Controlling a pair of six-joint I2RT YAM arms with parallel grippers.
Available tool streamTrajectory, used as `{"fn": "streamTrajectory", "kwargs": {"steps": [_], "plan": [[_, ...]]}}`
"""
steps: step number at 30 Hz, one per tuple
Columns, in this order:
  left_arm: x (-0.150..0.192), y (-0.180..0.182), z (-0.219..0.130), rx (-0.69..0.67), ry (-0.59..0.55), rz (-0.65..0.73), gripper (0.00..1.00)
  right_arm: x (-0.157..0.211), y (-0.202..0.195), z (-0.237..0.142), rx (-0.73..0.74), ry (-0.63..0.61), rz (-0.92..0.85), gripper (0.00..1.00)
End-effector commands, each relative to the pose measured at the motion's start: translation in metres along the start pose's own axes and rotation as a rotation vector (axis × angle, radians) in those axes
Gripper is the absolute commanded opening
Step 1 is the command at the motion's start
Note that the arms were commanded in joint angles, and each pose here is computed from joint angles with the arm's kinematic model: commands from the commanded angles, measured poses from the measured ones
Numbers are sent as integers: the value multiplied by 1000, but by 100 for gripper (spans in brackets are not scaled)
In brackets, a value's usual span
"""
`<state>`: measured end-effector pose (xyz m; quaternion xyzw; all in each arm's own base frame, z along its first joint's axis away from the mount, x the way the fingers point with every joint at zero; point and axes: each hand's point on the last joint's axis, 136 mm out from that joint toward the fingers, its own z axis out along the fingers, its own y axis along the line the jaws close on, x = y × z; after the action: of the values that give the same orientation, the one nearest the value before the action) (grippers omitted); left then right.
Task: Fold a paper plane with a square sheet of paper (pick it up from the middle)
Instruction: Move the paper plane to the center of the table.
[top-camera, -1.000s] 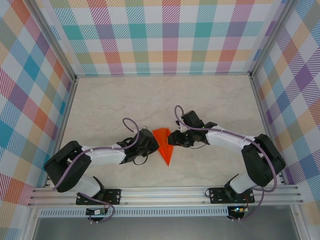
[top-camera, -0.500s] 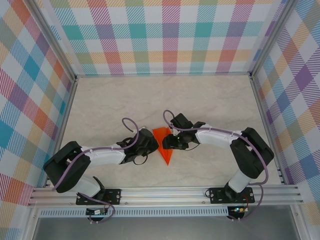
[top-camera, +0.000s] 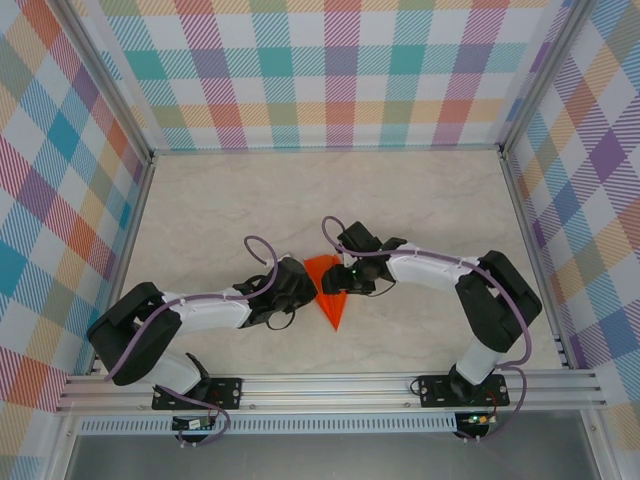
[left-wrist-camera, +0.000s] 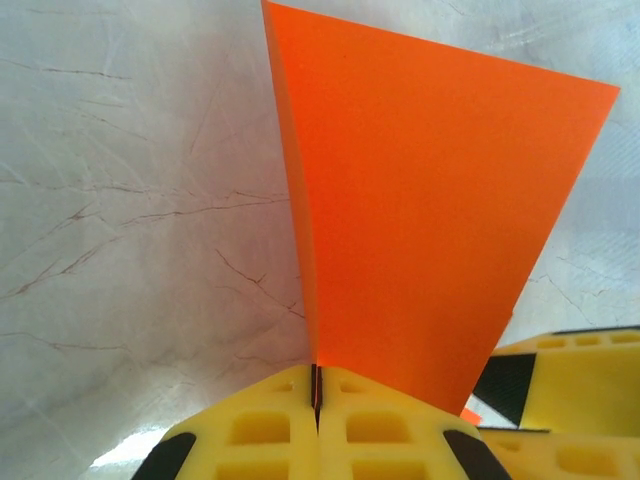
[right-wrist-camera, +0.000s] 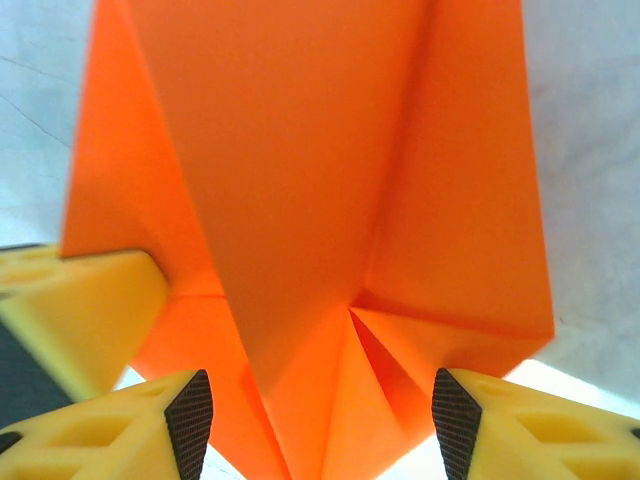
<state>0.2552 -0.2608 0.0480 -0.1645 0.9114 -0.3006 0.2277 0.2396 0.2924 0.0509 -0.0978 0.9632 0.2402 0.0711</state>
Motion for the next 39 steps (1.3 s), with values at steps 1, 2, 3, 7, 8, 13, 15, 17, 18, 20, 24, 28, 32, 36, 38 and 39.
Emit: {"fn": "streamTrajectory", "kwargs": {"steps": [1,2,3,7,8,13,15,17,18,20,24,28,32,36,38,39], "plan": [[-5,6,2,-36,-13,-11,0,1,0,6,11,21,-37,62],[-5,6,2,-36,-13,-11,0,2,1,6,0,26,-32,62],[-4,6,2,-36,-12,-10,0,5,3,7,-16,37,-30,63],[-4,6,3,-36,-12,-9,0,16,10,6,-78,73,-3,64],[-5,6,3,-35,-12,-10,0,19,12,5,-95,81,6,65],[-4,4,3,-26,-12,-10,0,28,23,5,-149,113,14,65],[-5,3,3,-18,-11,-10,0,30,21,7,-135,116,15,63],[-5,1,2,-11,-12,-7,0,29,17,10,-109,115,20,59],[-4,0,2,-7,-8,-5,1,29,15,11,-96,112,24,58],[-4,-1,1,1,-8,-4,2,29,13,14,-74,112,28,54],[-5,-2,0,4,-12,-2,5,27,8,19,-27,108,35,50],[-5,0,0,1,-10,-4,8,27,6,25,1,113,42,49],[-8,1,-5,-21,-22,-1,20,26,3,28,31,106,49,44],[-20,8,-21,-92,-66,17,39,22,-8,25,108,84,64,30],[-29,16,-33,-149,-92,22,53,20,-14,20,151,66,59,24],[-33,20,-38,-180,-103,25,60,18,-17,17,174,56,54,21]]}}
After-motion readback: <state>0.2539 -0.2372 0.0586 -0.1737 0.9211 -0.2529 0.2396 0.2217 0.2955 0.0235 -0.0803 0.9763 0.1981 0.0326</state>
